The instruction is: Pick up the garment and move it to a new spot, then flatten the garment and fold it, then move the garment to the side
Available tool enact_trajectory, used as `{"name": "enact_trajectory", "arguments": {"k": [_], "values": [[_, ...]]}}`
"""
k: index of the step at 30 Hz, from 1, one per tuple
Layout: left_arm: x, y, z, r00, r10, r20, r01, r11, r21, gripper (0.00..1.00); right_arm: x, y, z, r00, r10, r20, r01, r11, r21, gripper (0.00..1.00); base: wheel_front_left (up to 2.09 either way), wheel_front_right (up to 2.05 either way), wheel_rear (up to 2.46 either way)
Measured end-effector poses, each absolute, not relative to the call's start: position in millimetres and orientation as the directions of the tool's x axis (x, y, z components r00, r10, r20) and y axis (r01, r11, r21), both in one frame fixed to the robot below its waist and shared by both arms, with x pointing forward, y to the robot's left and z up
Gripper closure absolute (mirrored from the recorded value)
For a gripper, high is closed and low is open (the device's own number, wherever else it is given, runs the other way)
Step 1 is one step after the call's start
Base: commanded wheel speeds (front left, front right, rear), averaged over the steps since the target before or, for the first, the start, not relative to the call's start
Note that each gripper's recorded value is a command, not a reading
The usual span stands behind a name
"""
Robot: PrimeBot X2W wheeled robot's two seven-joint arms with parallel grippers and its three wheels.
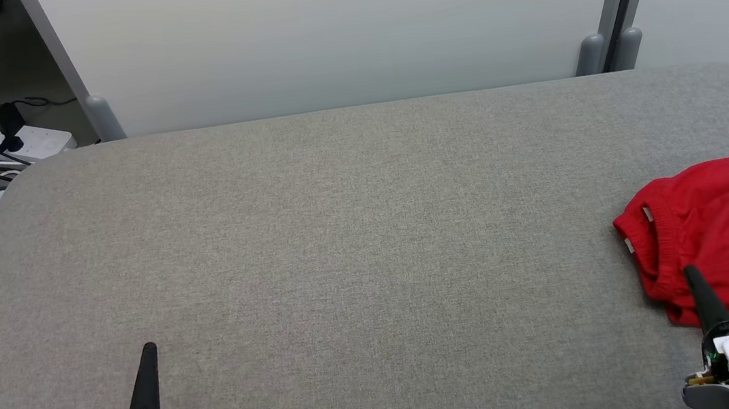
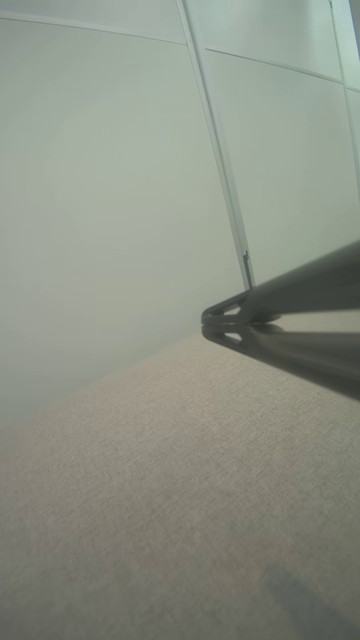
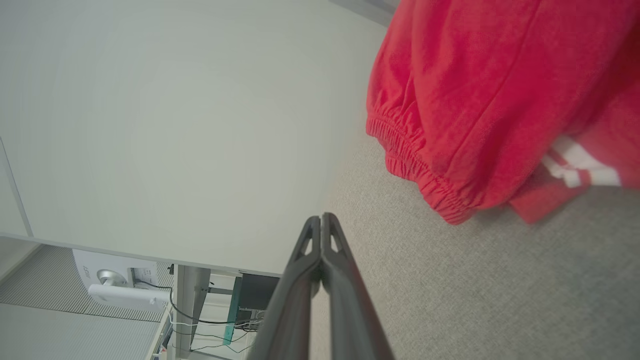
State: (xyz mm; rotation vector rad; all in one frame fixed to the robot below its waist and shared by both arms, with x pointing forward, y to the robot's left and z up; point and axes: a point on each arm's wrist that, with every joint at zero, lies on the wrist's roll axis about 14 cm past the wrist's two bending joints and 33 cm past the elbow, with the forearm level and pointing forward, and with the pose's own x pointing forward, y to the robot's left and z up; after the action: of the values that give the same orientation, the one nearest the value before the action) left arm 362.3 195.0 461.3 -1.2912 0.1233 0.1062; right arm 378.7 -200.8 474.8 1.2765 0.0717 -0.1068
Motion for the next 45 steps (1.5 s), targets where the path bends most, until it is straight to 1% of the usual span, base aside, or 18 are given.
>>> {"name": "enact_trajectory", "arguments": {"k": [12,26,45], "values": [[365,193,463,0.99,-0.007,-0.143,-0.141,0.15,-0.979,1.0,381,-202,481,0.995,-0.035,-0.09,0.094,0.151,0.984,1.0,0.0,0.0,0.0],[373,190,475,0.995,-0.023,-0.1,-0.1,0.003,-0.995,1.0,383,-202,490,0.998,-0.021,-0.056,0.056,-0.007,0.998,1.0,0.0,0.0,0.0],[373,189,475,0.995,-0.024,-0.099,-0.099,-0.002,-0.995,1.0,383,-202,490,0.998,-0.021,-0.055,0.055,-0.009,0.998,1.0,0.0,0.0,0.0]]}}
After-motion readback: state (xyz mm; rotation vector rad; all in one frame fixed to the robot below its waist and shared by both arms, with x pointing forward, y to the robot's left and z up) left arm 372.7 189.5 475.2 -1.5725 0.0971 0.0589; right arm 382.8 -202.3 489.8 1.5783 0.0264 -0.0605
